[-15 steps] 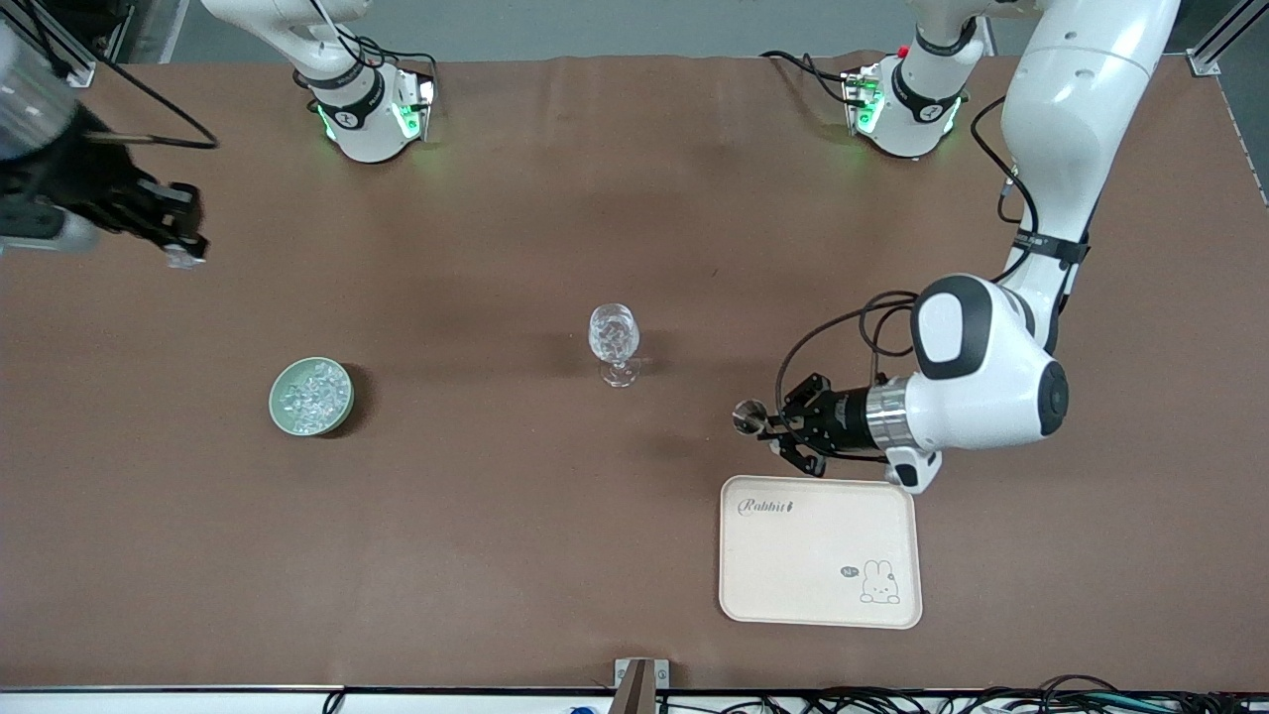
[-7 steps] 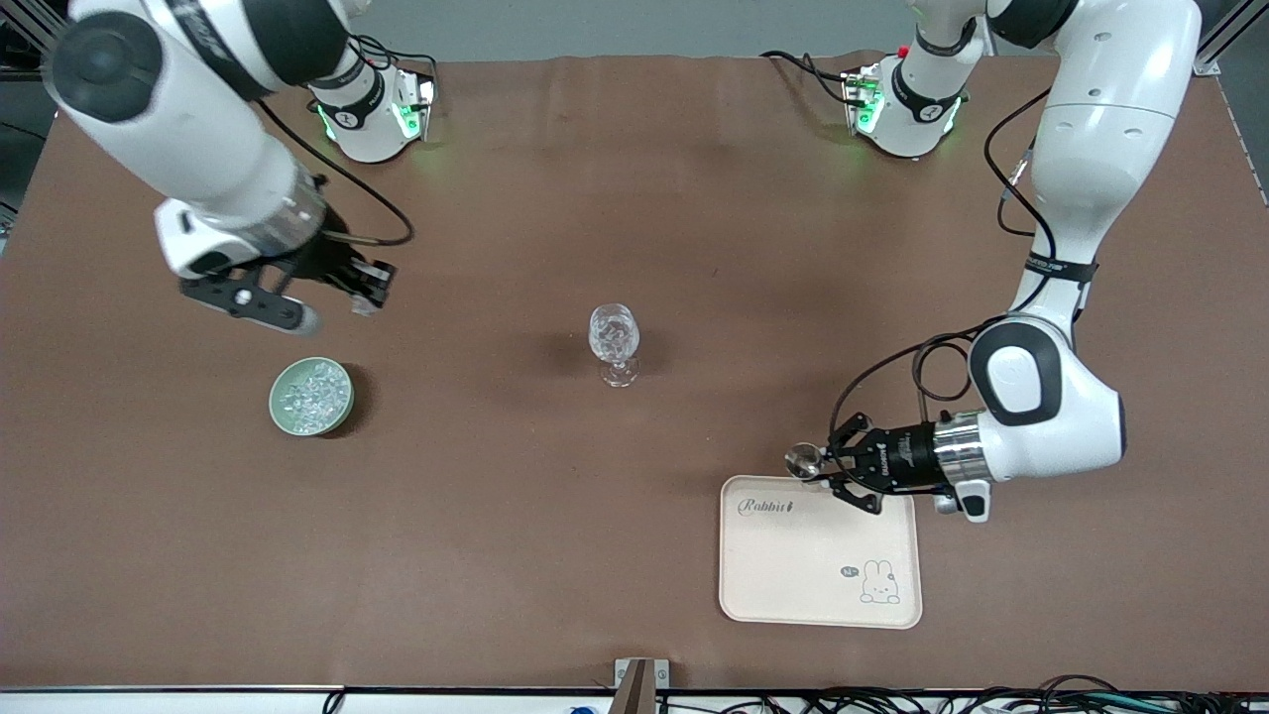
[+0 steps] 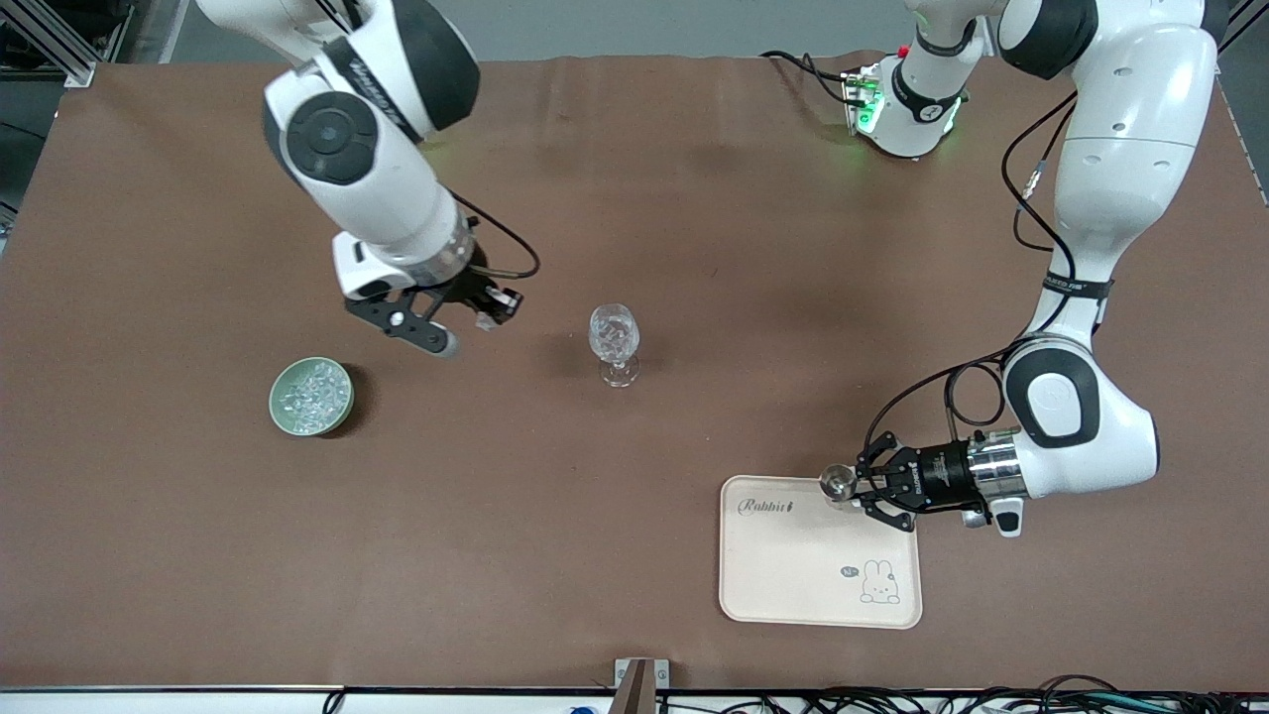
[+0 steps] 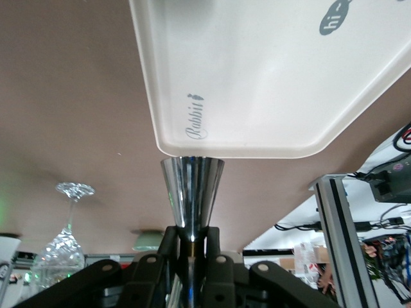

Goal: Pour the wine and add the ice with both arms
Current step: 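Lower the jigger toward the tray while the right gripper carries ice over the glass, then set the jigger on the tray while the right gripper drops ice into the glass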

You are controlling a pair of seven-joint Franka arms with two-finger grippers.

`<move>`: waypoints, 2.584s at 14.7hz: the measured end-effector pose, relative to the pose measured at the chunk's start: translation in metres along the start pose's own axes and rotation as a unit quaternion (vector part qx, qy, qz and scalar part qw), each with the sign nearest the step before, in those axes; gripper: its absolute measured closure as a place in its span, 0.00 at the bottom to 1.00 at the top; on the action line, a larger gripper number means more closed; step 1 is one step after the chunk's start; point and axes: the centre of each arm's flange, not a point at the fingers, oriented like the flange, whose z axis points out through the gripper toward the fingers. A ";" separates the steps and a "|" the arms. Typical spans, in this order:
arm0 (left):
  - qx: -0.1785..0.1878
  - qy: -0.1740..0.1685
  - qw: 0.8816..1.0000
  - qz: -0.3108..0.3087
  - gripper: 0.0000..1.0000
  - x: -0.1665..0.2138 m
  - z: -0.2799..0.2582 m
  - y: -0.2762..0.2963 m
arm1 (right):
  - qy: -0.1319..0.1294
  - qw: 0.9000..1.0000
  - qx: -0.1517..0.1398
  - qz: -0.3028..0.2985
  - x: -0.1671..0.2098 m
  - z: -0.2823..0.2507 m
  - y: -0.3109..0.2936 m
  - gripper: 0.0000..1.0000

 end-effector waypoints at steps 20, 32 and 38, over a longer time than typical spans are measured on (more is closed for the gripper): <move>-0.129 -0.080 0.986 -0.073 0.79 0.059 0.059 0.028 | -0.019 0.999 0.011 0.026 -0.089 0.102 -0.090 0.77; -0.132 -0.068 0.987 -0.064 0.79 0.076 0.073 0.025 | -0.022 0.999 -0.002 0.027 -0.092 0.114 -0.091 0.77; -0.134 -0.069 0.987 -0.062 0.74 0.077 0.072 0.025 | -0.023 0.999 -0.005 0.030 -0.089 0.118 -0.089 0.77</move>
